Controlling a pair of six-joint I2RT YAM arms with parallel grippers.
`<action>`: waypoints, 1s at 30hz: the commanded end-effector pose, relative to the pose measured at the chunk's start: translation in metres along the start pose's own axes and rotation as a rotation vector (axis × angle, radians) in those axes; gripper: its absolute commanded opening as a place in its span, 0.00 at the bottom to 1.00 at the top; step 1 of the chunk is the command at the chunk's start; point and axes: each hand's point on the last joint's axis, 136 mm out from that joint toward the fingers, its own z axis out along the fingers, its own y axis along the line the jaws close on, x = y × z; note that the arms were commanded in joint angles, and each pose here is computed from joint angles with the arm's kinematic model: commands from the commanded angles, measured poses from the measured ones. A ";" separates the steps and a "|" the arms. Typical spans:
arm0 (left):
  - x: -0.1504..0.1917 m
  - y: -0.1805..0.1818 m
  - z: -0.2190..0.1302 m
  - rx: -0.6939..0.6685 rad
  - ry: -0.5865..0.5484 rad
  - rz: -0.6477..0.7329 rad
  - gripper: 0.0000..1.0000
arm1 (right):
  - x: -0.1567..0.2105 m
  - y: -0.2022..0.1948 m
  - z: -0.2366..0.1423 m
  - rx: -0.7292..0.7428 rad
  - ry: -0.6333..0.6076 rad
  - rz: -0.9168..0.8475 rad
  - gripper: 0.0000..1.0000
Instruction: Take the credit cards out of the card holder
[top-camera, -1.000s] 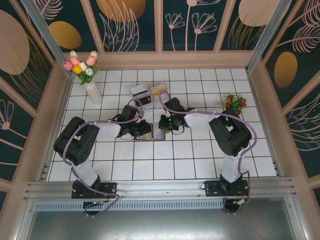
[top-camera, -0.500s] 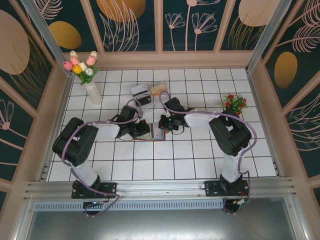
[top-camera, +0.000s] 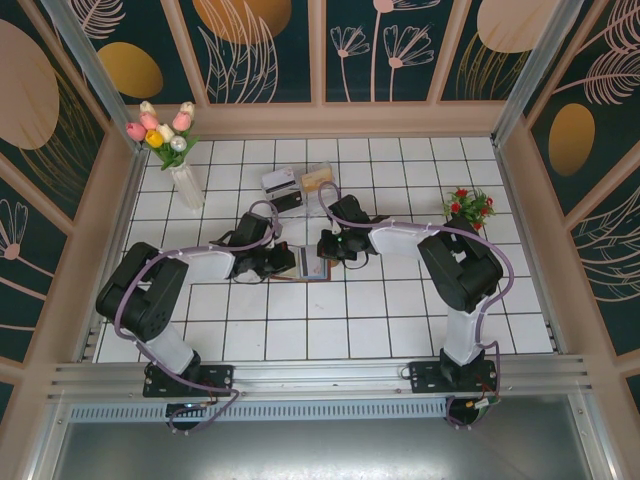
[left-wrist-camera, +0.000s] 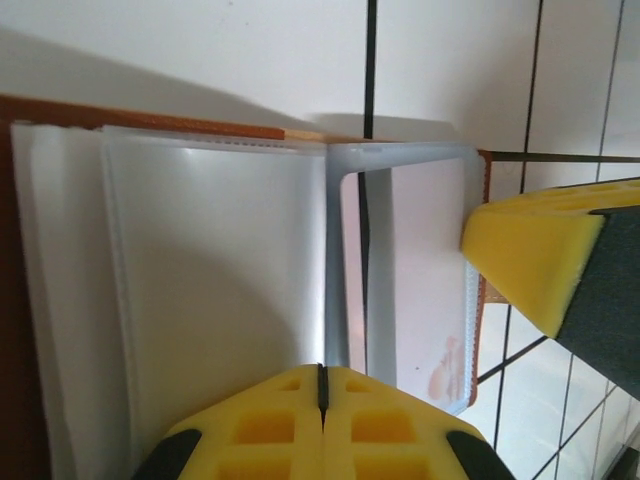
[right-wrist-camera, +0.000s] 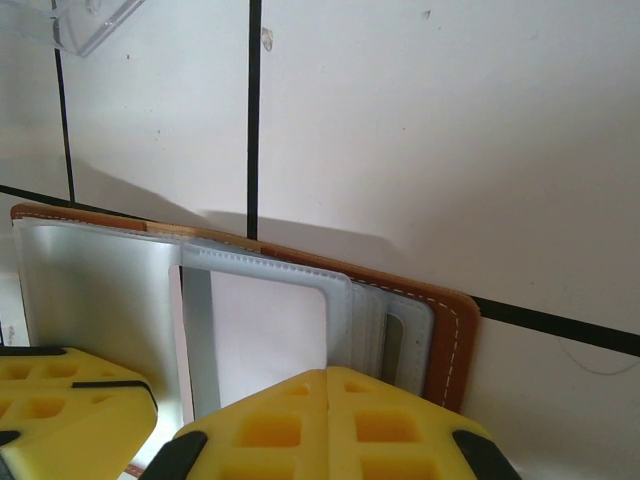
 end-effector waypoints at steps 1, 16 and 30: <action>0.006 -0.009 -0.002 0.076 0.025 -0.010 0.06 | 0.018 -0.029 0.010 0.087 0.066 0.019 0.07; 0.012 0.005 0.015 0.056 0.069 -0.051 0.18 | 0.027 -0.036 0.015 0.094 0.084 0.036 0.07; 0.009 -0.017 0.015 0.227 0.075 -0.041 0.15 | 0.032 -0.035 0.016 0.070 0.100 0.033 0.07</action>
